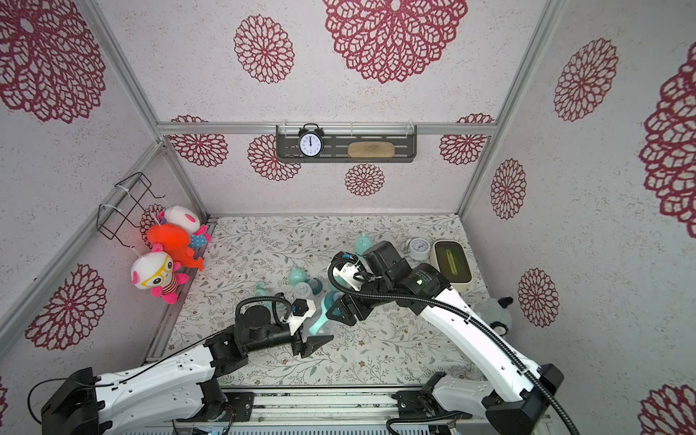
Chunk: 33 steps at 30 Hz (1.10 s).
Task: Assemble the baby bottles
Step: Screw the nipple onto the baby bottle.
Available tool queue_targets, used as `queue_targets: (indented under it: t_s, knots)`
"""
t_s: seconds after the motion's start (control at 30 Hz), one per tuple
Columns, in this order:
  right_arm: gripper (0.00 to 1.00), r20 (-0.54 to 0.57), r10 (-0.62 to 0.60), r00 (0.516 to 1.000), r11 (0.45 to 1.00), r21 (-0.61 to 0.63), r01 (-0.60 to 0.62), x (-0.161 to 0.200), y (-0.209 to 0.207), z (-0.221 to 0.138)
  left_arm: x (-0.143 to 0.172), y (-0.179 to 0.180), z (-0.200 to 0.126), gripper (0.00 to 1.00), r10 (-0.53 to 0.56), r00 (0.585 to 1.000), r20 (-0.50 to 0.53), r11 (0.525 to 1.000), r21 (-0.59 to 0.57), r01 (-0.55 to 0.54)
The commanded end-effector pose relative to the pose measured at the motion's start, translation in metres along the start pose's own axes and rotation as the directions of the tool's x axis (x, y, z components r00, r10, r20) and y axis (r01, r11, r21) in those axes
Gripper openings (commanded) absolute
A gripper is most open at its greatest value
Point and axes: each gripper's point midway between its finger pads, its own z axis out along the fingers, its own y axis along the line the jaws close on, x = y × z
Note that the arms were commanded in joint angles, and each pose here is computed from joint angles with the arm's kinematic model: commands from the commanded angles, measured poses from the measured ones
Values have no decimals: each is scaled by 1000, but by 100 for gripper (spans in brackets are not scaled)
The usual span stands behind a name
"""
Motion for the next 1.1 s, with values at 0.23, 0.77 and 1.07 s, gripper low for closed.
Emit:
queue_targets:
  t_s: [0.23, 0.77, 1.07]
  knots:
    - [84, 70, -43, 997, 999, 17, 42, -11, 6, -21, -18, 2, 6, 0, 9, 999, 42, 1000, 5, -9]
    - [77, 100, -36, 994, 999, 2, 36, -16, 4, -25, -17, 2, 11, 0, 0, 1000, 29, 1000, 16, -1]
    - [71, 79, -16, 997, 1000, -15, 18, -12, 3, -20, -19, 2, 9, 0, -4, 999, 37, 1000, 10, 3]
